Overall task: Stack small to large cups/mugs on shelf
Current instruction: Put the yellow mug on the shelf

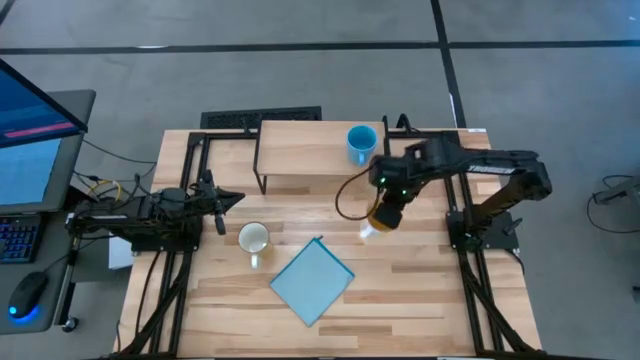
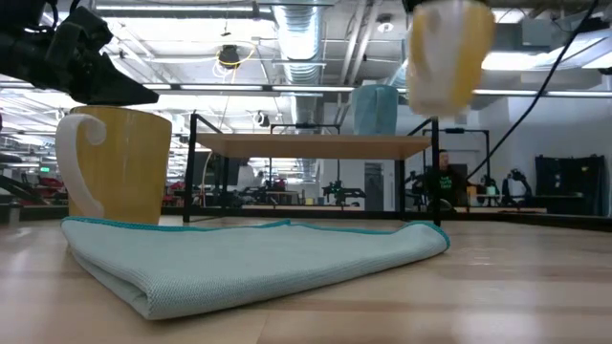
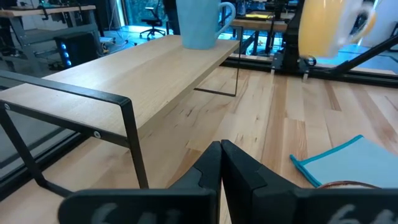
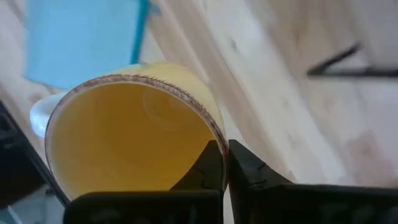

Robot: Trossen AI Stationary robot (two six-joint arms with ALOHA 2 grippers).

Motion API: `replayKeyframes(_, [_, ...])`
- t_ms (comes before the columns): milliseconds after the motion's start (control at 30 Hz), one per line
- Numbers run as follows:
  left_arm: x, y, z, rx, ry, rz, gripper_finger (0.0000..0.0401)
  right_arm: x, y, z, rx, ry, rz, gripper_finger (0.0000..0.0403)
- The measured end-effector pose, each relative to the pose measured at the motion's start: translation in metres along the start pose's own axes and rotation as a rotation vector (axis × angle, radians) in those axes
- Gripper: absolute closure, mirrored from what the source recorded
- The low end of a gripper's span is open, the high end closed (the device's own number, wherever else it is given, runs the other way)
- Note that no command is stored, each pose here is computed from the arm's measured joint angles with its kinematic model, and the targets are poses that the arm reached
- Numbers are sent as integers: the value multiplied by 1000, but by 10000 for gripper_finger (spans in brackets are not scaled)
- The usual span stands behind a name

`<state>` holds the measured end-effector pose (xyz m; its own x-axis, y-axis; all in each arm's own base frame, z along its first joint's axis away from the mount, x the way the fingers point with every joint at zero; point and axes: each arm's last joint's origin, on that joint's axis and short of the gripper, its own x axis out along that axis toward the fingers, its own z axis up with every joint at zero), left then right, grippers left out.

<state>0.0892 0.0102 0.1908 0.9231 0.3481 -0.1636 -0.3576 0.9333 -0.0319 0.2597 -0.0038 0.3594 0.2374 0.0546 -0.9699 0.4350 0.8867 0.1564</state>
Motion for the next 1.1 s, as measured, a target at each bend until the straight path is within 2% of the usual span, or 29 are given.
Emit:
replayKeyframes(200, [0,0,0,0,0,0,401,-47,-3,8,-51,-191,-21,386])
replayKeyframes(467, [0,0,0,0,0,0,401,-90,-20,23,-124,-433,-64,386])
replayKeyframes(667, [0,0,0,0,0,0,401,-113,-38,41,-238,-641,-120,386])
replayKeyframes(800, [0,0,0,-1,0,0,401,-130,-57,53,-263,-789,-193,386])
replayKeyframes(900, [0,0,0,-5,0,0,401,-137,-69,59,-265,-858,-231,386])
replayKeyframes(1100, [0,0,0,-5,0,0,401,-141,-80,71,-296,-937,-218,386])
